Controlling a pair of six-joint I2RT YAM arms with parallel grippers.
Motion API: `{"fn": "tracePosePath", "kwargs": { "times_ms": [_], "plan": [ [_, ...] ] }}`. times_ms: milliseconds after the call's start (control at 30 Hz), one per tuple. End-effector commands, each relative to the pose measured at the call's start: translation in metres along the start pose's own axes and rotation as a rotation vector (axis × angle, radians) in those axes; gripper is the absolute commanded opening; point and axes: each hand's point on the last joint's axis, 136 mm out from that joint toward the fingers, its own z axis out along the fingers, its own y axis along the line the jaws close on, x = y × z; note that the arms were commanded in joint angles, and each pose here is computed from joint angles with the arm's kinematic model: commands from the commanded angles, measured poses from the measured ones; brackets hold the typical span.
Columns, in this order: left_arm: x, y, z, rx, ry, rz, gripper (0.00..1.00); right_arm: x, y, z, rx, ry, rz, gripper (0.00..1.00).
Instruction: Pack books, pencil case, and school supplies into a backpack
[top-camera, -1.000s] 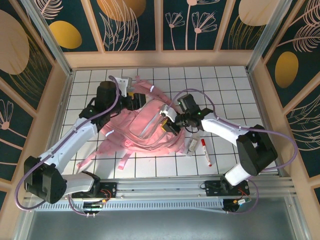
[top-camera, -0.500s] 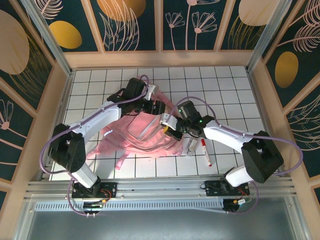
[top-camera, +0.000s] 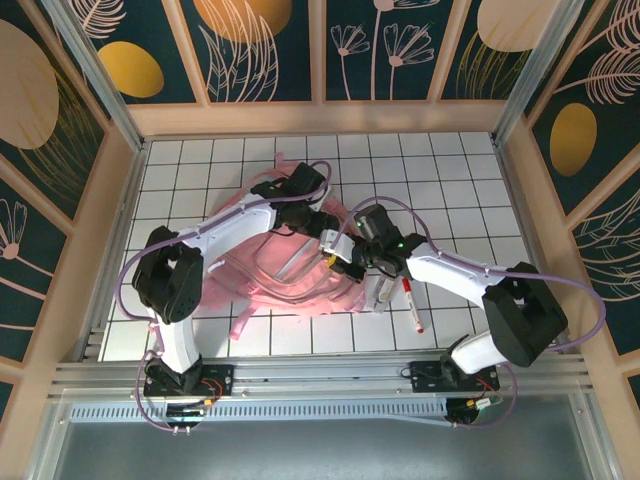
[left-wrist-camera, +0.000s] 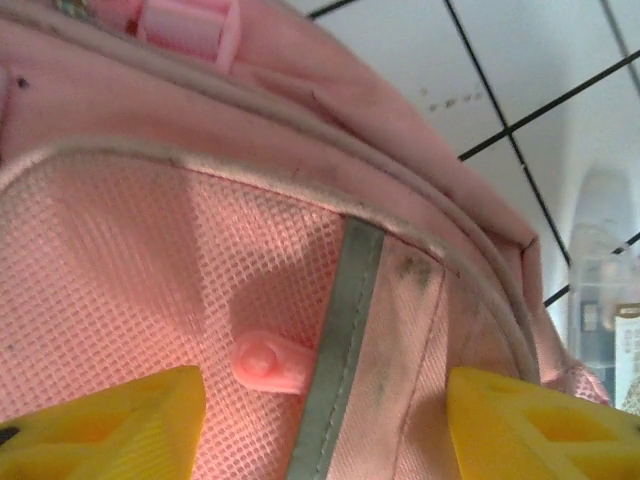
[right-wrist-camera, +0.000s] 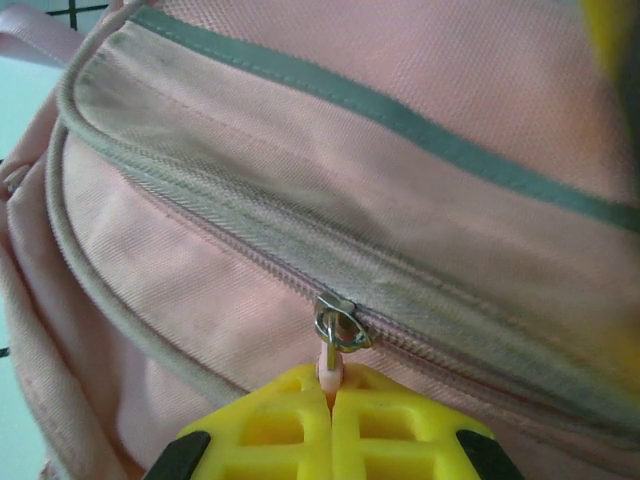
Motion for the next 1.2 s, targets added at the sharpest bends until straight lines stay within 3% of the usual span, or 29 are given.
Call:
{"fn": "tracePosePath", "kwargs": {
  "times_ms": [0, 100, 167, 200, 267, 367, 433, 467, 633, 800, 900, 1167],
  "plan": [
    [0.028, -0.002, 0.013, -0.088, 0.106, 0.02, 0.59, -0.02, -0.008, -0.006, 0.044, -0.062, -0.031, 0.0],
    [0.027, -0.012, 0.018, -0.074, 0.098, 0.024, 0.6, -0.02, -0.011, -0.007, 0.06, -0.058, -0.03, 0.0],
    [0.024, -0.029, 0.016, 0.008, 0.09, 0.021, 0.63, -0.019, -0.011, -0.008, 0.061, -0.052, -0.031, 0.0],
    [0.02, -0.034, 0.012, 0.03, 0.076, 0.016, 0.6, -0.018, -0.01, -0.008, 0.06, -0.052, -0.033, 0.0],
    [0.01, -0.027, 0.005, -0.023, 0.04, 0.005, 0.42, -0.02, -0.01, -0.011, 0.069, -0.062, -0.041, 0.0],
    [0.004, 0.002, 0.003, -0.132, 0.009, -0.057, 0.25, -0.02, -0.009, -0.014, 0.081, -0.07, -0.051, 0.0],
    [0.007, 0.017, 0.008, -0.132, 0.02, -0.12, 0.02, -0.018, -0.01, -0.015, 0.097, -0.064, -0.052, 0.0],
    [0.008, 0.024, 0.01, -0.122, 0.019, -0.159, 0.0, -0.016, -0.012, -0.015, 0.106, -0.057, -0.049, 0.0],
    [-0.007, 0.039, -0.008, -0.117, -0.084, -0.268, 0.0, -0.013, -0.013, -0.016, 0.13, -0.048, -0.047, 0.0],
    [-0.026, 0.077, -0.054, -0.126, -0.287, -0.497, 0.0, -0.013, -0.014, -0.016, 0.147, -0.033, -0.068, 0.0],
    [-0.03, 0.1, -0.069, -0.136, -0.348, -0.605, 0.0, -0.013, -0.007, -0.011, 0.139, -0.014, -0.103, 0.0],
    [-0.047, 0.079, -0.075, 0.116, -0.435, -0.815, 0.0, -0.028, 0.033, 0.023, 0.02, 0.041, -0.042, 0.0]
  ]
}}
